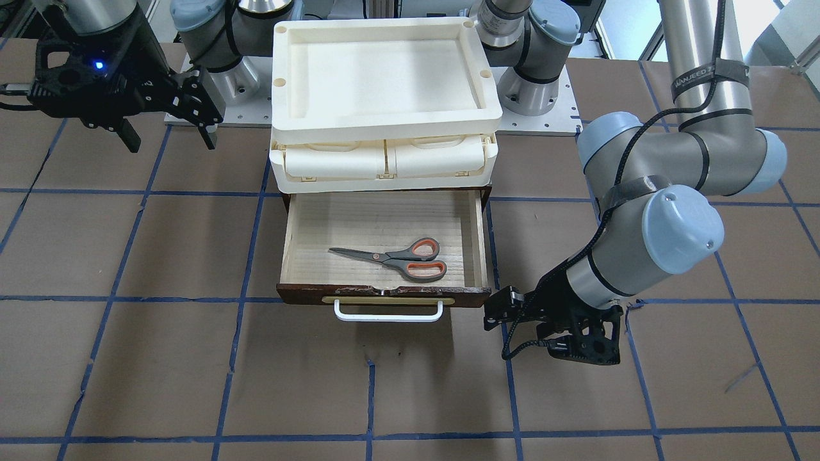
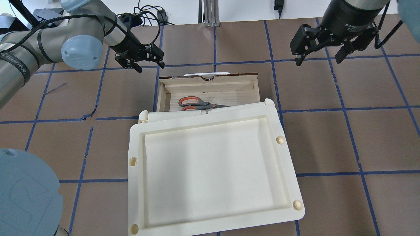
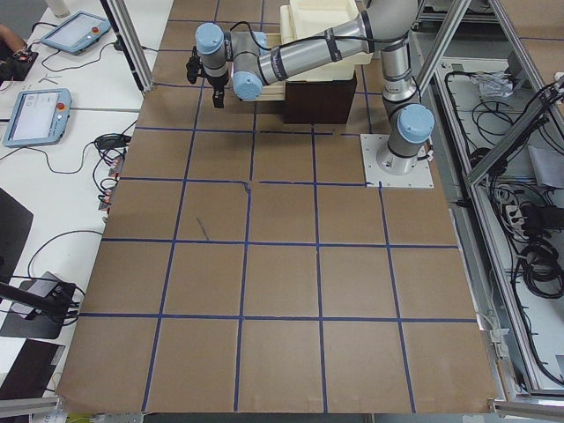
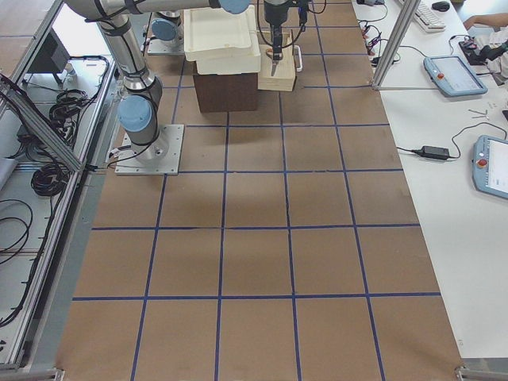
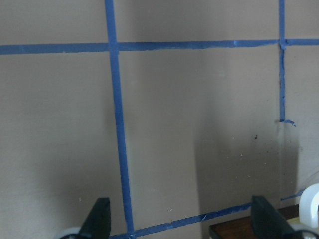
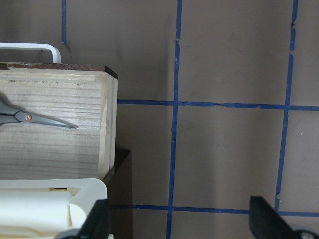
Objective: Put scissors in drawer and close it
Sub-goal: 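Move the left gripper over the drawer front while the right arm withdraws, then push the drawer front with the left gripper into the box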
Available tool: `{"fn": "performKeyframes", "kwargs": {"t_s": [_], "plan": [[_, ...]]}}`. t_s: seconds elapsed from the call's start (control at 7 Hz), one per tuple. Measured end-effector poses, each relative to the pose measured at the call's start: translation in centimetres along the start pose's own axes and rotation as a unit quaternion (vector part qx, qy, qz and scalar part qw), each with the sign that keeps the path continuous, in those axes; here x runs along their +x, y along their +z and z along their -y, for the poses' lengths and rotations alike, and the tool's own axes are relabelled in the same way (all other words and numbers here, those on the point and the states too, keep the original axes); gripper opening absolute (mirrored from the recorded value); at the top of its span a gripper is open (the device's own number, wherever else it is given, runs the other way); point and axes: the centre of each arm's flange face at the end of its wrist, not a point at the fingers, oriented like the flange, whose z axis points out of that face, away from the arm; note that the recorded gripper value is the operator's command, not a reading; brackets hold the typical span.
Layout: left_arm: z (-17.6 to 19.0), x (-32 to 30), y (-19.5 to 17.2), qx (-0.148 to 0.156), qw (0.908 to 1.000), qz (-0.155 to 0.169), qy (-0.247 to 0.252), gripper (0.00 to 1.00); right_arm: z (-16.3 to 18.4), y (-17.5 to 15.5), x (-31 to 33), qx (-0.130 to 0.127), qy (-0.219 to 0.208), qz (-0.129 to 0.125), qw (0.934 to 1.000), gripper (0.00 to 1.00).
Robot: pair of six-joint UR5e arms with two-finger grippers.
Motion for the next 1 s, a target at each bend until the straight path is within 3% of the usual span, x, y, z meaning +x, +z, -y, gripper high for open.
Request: {"fn": "performKeyframes", "kwargs": {"t_s": [0.43, 0.71, 1.0], "plan": [[-0.7, 0.6, 1.1, -0.021, 0.9997, -0.008, -0.006, 1.0, -0.7, -0.8, 0.1, 0.007, -0.018, -0.001, 0.9998, 1.0], [-1.7, 0.6, 1.4, -0.053, 0.9984, -0.011, -0.02, 1.0, -1.1, -0.9, 0.7, -0.013, -0.005, 0.002, 0.9999, 1.0], [-2.4, 0.7, 1.4, -0.075, 0.9964, -0.013, -0.037, 1.0, -0.5, -2.0, 0.9, -0.012, -0.004, -0.002, 0.9999, 1.0]]}}
